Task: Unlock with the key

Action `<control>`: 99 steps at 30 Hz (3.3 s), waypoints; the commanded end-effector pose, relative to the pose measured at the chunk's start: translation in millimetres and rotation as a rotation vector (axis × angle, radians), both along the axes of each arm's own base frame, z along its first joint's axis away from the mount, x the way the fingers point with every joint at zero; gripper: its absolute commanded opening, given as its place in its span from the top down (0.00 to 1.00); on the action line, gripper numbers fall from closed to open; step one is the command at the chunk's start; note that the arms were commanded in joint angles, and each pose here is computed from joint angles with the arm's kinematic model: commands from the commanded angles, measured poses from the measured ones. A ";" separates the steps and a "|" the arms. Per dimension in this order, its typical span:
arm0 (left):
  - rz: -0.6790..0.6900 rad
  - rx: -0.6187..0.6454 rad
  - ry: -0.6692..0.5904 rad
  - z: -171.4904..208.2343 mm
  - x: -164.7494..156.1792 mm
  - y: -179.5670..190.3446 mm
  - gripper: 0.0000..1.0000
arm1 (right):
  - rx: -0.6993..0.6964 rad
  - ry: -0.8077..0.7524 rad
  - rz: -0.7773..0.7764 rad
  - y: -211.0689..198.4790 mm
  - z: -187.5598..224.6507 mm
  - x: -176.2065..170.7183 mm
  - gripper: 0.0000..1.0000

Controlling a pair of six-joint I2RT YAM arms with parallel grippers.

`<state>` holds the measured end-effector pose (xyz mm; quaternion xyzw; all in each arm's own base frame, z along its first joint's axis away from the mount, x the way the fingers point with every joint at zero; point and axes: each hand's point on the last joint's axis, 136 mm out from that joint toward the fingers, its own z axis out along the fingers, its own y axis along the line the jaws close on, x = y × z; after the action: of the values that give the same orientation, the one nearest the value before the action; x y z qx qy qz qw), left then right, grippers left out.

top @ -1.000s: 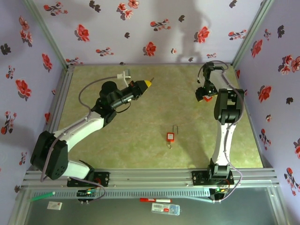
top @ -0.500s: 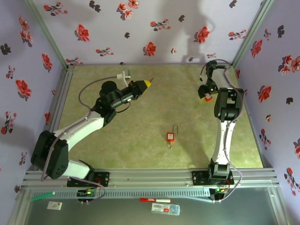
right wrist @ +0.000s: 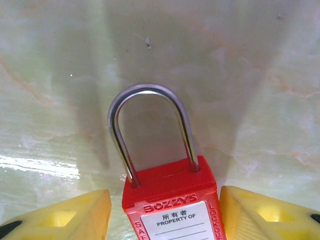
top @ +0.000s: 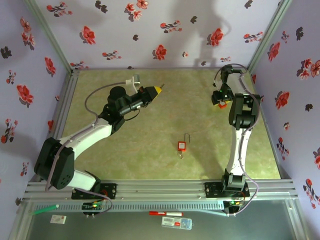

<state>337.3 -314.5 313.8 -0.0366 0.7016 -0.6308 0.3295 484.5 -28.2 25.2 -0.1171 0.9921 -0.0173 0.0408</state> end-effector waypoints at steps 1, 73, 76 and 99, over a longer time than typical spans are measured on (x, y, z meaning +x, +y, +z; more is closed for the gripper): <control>-0.007 -0.019 -0.020 13.0 1.8 1.0 1.00 | 0.027 0.075 -0.051 -2.6 -10.1 -15.2 0.42; 0.203 0.513 -0.359 37.1 -29.4 -46.1 1.00 | 1.443 -0.245 -0.651 238.8 329.6 -94.0 0.91; 0.207 0.534 -0.375 36.7 -32.1 -45.8 1.00 | 1.436 -0.229 -0.652 243.5 327.8 -100.2 0.91; 0.146 0.601 -0.352 23.2 -30.4 -56.4 1.00 | 1.433 -0.160 -0.649 261.2 312.2 -115.6 0.92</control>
<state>303.3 -366.9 329.2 0.1221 0.7866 -0.3555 0.4898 376.3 231.6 316.1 0.2526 0.7541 0.5871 0.1511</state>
